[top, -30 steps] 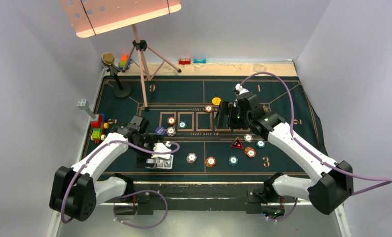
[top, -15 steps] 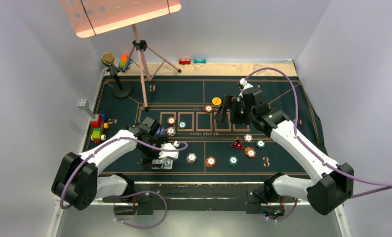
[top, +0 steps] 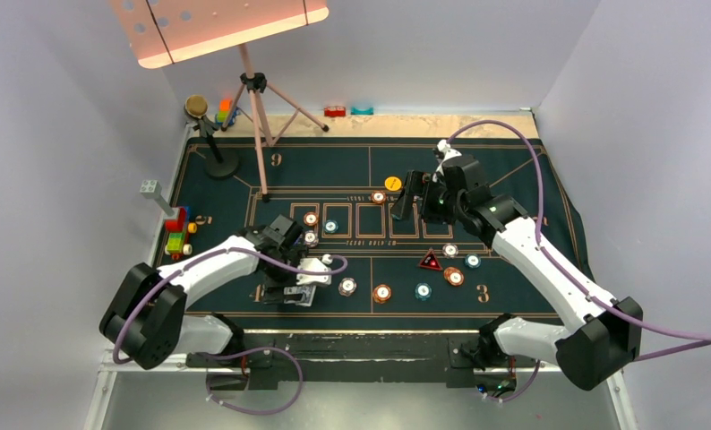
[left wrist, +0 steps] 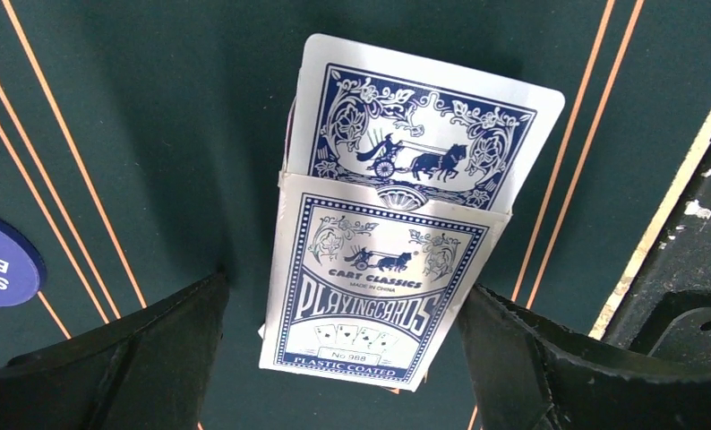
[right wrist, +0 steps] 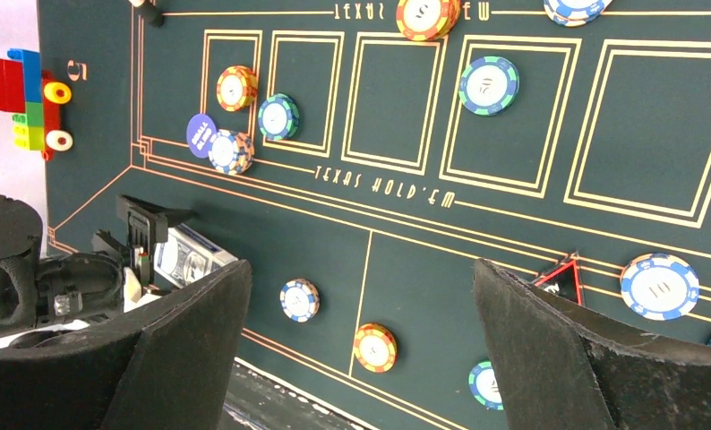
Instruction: Distribute texas hold em gaming equipment
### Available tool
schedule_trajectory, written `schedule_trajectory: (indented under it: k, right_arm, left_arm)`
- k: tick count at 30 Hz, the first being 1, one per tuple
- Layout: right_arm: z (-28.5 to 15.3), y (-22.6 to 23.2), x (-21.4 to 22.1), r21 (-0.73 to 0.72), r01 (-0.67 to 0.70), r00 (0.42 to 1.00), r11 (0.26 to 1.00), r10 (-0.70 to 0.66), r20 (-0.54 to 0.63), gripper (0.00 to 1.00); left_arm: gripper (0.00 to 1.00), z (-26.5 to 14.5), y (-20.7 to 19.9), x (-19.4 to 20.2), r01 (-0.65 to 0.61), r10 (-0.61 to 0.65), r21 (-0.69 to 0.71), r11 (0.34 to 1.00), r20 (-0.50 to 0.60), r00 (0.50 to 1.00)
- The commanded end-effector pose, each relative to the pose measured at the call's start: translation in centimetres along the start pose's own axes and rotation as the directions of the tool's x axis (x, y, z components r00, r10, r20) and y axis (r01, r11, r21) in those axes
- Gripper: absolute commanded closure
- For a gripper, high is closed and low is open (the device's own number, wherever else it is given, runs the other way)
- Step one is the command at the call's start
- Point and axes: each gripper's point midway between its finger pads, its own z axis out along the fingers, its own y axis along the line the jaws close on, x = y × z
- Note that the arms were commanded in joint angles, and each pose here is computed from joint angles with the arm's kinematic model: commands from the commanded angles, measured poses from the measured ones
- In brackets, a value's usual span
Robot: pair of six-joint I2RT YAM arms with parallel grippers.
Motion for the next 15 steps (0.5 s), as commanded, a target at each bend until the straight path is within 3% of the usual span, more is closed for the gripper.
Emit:
schedule_trajectory:
  k: [1, 4, 8, 15]
  right_arm:
    - [-1.3, 1.3, -1.6, -0.045, 0.016, 0.999, 0.999, -0.014, 0.044, 0.02]
    - [-1.3, 1.5, -1.8, -0.051, 0.015, 0.999, 0.999, -0.013, 0.047, 0.02]
    - [-1.3, 1.7, -1.9, -0.055, 0.013, 0.999, 0.998, -0.01, 0.049, 0.02]
    - [-1.1, 1.5, -1.4, -0.063, -0.001, 0.999, 0.998, 0.004, 0.045, 0.02]
  left_arm:
    - [0.05, 0.1, -0.6, -0.1, -0.034, 0.034, -0.005, 0.999, 0.021, 0.999]
    - [0.16, -0.3, -1.5, -0.1, -0.042, 0.042, 0.018, 0.999, 0.028, 0.999]
    - [0.42, -1.1, -2.4, -0.1, -0.066, 0.065, 0.029, 0.997, 0.046, 0.997]
    - [0.66, -3.1, -3.6, -1.9, -0.044, 0.035, 0.067, 0.997, 0.128, 0.991]
